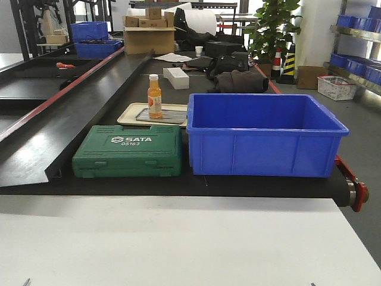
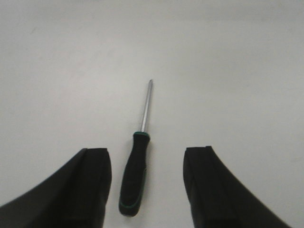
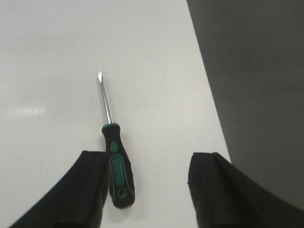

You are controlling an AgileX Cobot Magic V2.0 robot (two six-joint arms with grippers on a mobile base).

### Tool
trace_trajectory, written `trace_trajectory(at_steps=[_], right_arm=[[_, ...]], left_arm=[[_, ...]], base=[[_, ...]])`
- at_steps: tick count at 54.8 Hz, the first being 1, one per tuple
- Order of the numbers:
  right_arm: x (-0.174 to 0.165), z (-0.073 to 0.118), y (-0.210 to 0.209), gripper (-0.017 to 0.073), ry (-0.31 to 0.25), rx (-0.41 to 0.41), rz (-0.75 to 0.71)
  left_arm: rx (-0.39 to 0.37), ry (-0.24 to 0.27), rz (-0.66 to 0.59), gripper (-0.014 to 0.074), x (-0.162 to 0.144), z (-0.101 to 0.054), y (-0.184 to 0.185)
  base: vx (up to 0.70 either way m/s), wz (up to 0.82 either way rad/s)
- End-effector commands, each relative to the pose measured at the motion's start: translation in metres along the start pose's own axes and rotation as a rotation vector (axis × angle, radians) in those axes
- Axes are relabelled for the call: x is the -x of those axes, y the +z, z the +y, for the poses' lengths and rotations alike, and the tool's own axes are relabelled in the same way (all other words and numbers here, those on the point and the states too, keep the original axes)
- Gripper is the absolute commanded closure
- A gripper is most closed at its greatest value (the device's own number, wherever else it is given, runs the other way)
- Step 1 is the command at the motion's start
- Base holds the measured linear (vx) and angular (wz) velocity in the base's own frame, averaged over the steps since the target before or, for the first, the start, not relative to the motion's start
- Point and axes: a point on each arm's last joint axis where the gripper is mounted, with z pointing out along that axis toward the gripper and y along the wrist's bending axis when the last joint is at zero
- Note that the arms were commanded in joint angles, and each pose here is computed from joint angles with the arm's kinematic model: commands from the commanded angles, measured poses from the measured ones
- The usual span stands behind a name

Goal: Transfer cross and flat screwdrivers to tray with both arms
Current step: 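Align each open gripper over a screwdriver handle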

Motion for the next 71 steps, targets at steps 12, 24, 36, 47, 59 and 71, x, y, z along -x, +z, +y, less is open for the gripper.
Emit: trace_trajectory(at_steps=[12,24,36,47,59,71], right_arm=[[0.009,0.000,0.015,0.0101,0.000,0.000,0.054],[0.009,0.000,0.019,0.0101,-0.007,0.001,0.063],[0.009,0.000,0.019,0.0101,-0.008,0.001,0.063],[0.009,0.000,0.019,0.0101,-0.027,0.001,0.063],[0.009,0.000,0.019,0.0101,-0.043,0.002,0.063],[0.009,0.000,0.019,0.0101,-0.043,0.002,0.063]], left_arm=[[0.011,0.096,0.154,0.0111,0.023,0.000,0.063],[0.018,0.106,0.311,0.0111,0.023,0.003,0.113],[0.028,0.113,0.385,0.0111,0.029,0.013,0.148],[0.005,0.203,0.442,0.0111,0.028,0.013,0.171],[-0.015,0.256,0.523,0.0111,0.018,0.012,0.182],[-0.030,0.273,0.534,0.0111,0.016,0.012,0.183]], base=[[0.00,0.00],[0.00,0.00],[0.00,0.00],[0.00,0.00],[0.00,0.00],[0.00,0.00]])
